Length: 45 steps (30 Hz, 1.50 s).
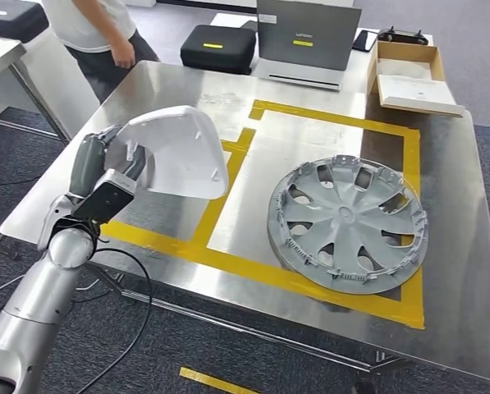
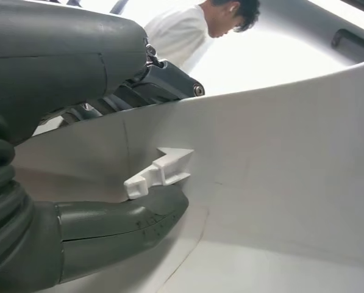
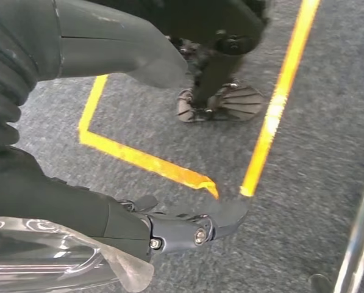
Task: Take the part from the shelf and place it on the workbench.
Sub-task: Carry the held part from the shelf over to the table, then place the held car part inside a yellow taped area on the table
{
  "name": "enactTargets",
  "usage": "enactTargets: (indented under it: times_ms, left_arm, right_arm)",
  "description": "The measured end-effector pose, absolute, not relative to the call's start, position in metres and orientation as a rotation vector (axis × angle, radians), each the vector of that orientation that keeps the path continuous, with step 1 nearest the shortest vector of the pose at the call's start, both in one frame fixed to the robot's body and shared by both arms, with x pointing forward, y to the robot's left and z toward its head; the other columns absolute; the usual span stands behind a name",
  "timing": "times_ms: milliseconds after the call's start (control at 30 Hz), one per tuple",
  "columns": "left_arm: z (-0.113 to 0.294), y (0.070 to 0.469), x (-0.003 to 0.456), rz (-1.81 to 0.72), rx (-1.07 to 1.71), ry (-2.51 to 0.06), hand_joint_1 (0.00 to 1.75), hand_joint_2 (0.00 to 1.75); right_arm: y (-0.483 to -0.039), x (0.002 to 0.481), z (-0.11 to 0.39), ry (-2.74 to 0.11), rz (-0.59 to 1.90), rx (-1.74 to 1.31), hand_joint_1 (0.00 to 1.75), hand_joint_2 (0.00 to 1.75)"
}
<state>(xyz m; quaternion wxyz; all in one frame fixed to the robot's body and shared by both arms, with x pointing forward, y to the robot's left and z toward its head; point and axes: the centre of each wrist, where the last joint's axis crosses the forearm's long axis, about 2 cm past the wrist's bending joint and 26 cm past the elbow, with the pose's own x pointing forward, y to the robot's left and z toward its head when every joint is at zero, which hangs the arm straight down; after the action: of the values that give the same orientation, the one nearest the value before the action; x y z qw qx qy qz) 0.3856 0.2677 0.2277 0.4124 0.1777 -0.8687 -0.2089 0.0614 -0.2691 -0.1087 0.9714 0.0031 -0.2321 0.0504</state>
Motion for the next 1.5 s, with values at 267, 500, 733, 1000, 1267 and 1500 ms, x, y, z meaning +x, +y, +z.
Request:
enactTargets:
  times_ms: [267,500,733,1000,1267,1500]
  left_arm:
    - [0.218,0.269,0.398,-0.563,0.504,-2.077,1.75,1.75]
    - [0.215,0.269,0.416,-0.643,0.623,-1.963,1.75,1.75]
    - [0.207,0.269,0.428,-0.768,0.722,-1.827,1.75,1.75]
    - [0.215,0.283,0.455,-1.052,0.850,-1.577,1.75,1.75]
    - [0.208,0.290,0.459,-1.110,0.878,-1.485,1.75,1.75]
    - [0.202,0.295,0.460,-1.150,0.893,-1.359,1.75,1.75]
  right_arm:
    - [-0.268,0.062,-0.109,-0.466,0.109,0.011,0.00,1.75]
    - [-0.267,0.063,-0.108,-0.460,0.112,0.012,0.00,1.75]
    - [-0.266,0.061,-0.109,-0.452,0.115,0.020,0.00,1.75]
    - [-0.266,0.062,-0.109,-0.449,0.121,0.028,0.00,1.75]
    - [-0.266,0.062,-0.109,-0.449,0.122,0.029,0.00,1.75]
    - [-0.266,0.062,-0.109,-0.446,0.119,0.028,0.00,1.75]
